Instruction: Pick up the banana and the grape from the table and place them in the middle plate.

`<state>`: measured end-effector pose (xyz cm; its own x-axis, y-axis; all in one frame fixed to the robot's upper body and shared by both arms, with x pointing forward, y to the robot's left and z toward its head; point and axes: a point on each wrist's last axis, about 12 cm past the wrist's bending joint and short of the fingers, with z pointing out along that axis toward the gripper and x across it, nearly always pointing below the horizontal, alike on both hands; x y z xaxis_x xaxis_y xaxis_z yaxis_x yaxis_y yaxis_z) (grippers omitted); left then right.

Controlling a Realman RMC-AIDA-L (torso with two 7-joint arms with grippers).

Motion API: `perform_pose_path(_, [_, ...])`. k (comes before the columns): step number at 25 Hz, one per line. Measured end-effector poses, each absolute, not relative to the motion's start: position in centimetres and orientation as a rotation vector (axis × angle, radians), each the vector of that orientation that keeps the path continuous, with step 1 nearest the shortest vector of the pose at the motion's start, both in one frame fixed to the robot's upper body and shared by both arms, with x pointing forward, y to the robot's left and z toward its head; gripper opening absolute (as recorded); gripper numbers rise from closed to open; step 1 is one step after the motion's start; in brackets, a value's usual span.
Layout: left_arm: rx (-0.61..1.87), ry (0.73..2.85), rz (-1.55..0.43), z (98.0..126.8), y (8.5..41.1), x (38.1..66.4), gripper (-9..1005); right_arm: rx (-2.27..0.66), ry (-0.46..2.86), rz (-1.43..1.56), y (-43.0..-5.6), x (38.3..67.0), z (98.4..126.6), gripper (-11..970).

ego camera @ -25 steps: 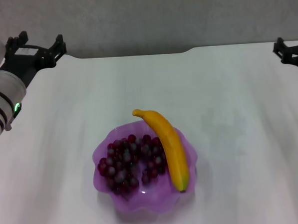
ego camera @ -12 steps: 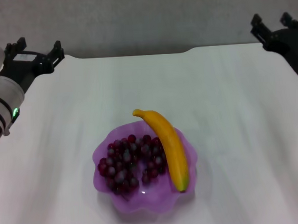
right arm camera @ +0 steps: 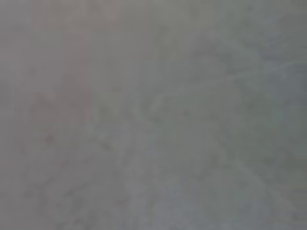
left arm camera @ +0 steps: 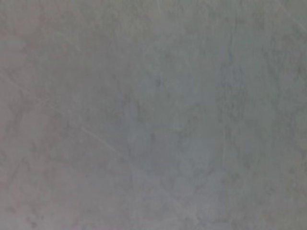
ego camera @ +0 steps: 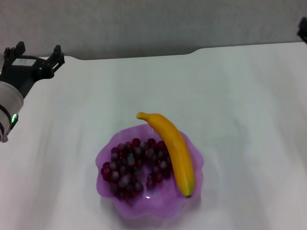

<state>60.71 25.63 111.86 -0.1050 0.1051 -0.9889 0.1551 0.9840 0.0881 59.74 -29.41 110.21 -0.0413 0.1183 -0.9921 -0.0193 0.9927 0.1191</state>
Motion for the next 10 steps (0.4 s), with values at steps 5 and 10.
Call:
perform_pose_path(5, [0.208,1.671,-0.039,112.05,25.50,60.86,879,0.116,1.626,0.078,-30.66,59.71,109.88,804])
perform_pose_path(10, [0.207,1.668,-0.027,111.79,25.68,60.92,879,0.103,1.619,0.072,-30.41,59.97,109.77,804])
